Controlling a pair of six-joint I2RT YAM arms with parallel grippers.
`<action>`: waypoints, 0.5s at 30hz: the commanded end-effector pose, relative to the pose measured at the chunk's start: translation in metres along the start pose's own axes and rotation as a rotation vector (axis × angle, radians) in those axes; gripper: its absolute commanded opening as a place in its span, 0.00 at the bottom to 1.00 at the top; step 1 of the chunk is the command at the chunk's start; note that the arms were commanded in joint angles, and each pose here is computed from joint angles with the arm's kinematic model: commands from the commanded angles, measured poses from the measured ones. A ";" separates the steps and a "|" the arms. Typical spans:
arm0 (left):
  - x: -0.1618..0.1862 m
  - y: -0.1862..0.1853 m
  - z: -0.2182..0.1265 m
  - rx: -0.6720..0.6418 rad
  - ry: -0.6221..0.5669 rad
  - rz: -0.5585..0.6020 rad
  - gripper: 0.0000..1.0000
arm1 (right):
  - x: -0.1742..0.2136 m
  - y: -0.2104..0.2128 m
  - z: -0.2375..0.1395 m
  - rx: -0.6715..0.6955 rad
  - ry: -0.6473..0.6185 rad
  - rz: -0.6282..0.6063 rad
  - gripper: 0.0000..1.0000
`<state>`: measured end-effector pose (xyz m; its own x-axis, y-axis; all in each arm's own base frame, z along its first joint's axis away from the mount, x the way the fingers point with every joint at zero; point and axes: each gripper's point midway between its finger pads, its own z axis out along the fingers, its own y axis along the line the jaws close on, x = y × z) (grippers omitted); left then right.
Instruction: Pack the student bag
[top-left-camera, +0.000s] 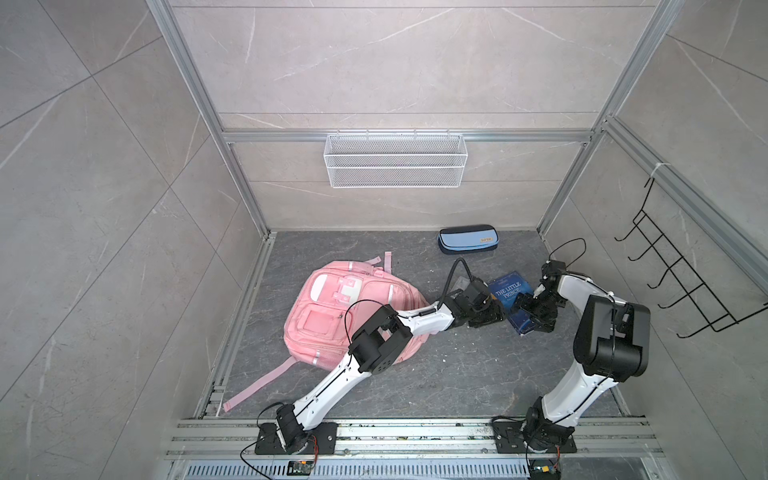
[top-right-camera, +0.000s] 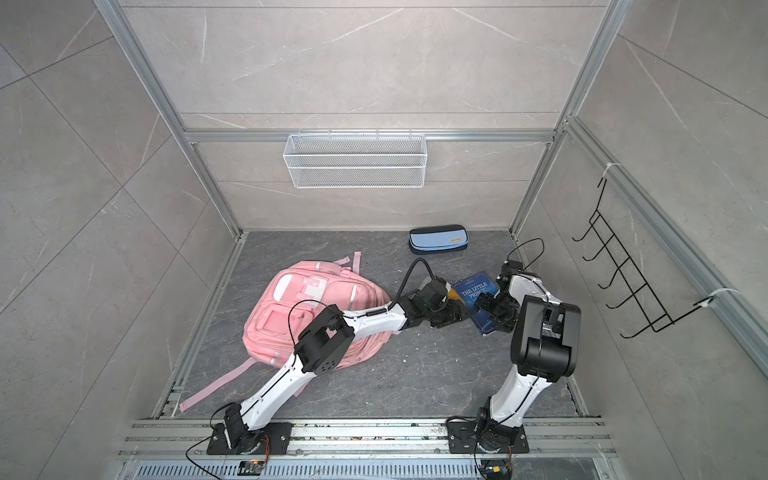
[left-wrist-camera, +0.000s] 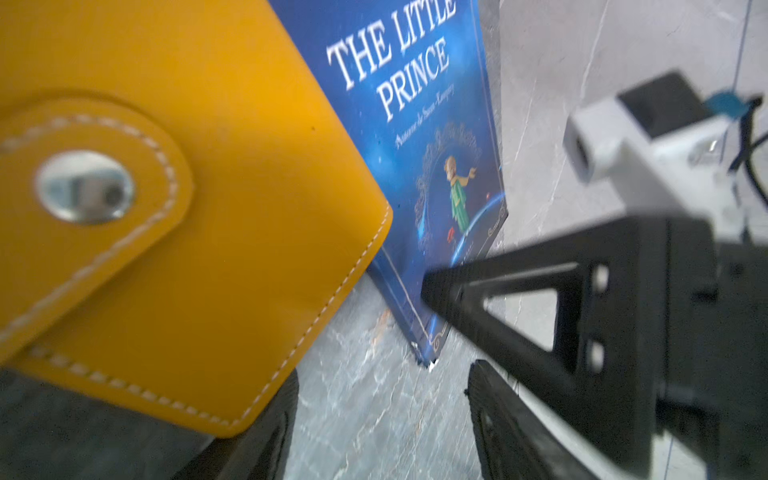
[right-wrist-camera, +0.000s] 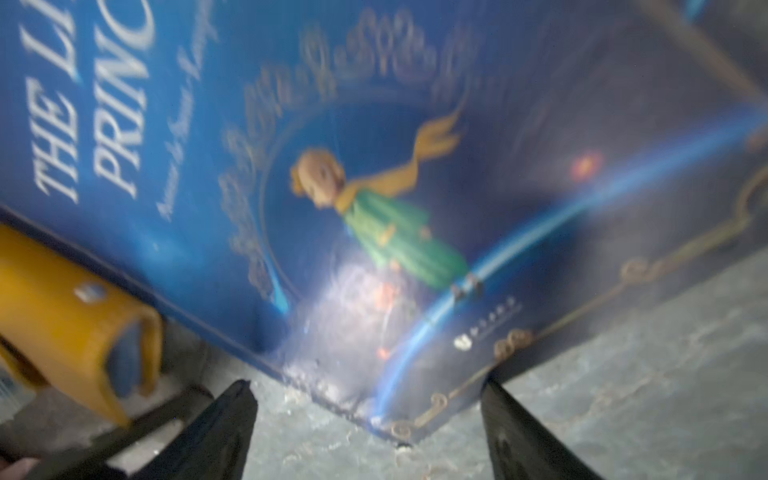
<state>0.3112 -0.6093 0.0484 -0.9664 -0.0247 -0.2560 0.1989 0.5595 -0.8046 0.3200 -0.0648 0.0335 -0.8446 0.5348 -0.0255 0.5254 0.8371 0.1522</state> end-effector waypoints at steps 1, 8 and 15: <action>0.006 0.049 0.011 -0.117 0.011 -0.059 0.68 | -0.010 -0.008 -0.022 0.054 -0.062 -0.029 0.90; 0.009 0.047 0.014 -0.097 0.013 -0.072 0.68 | -0.083 -0.023 -0.038 0.081 -0.165 0.027 1.00; 0.010 0.042 0.008 -0.074 -0.004 -0.069 0.68 | -0.106 -0.020 -0.012 0.078 -0.143 0.039 1.00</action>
<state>0.3164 -0.6111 0.0479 -0.9656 -0.0577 -0.2535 0.1867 0.5247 -0.8306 0.3973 -0.1401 0.0578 -0.7943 0.5757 -0.1938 0.5682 0.8170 0.0980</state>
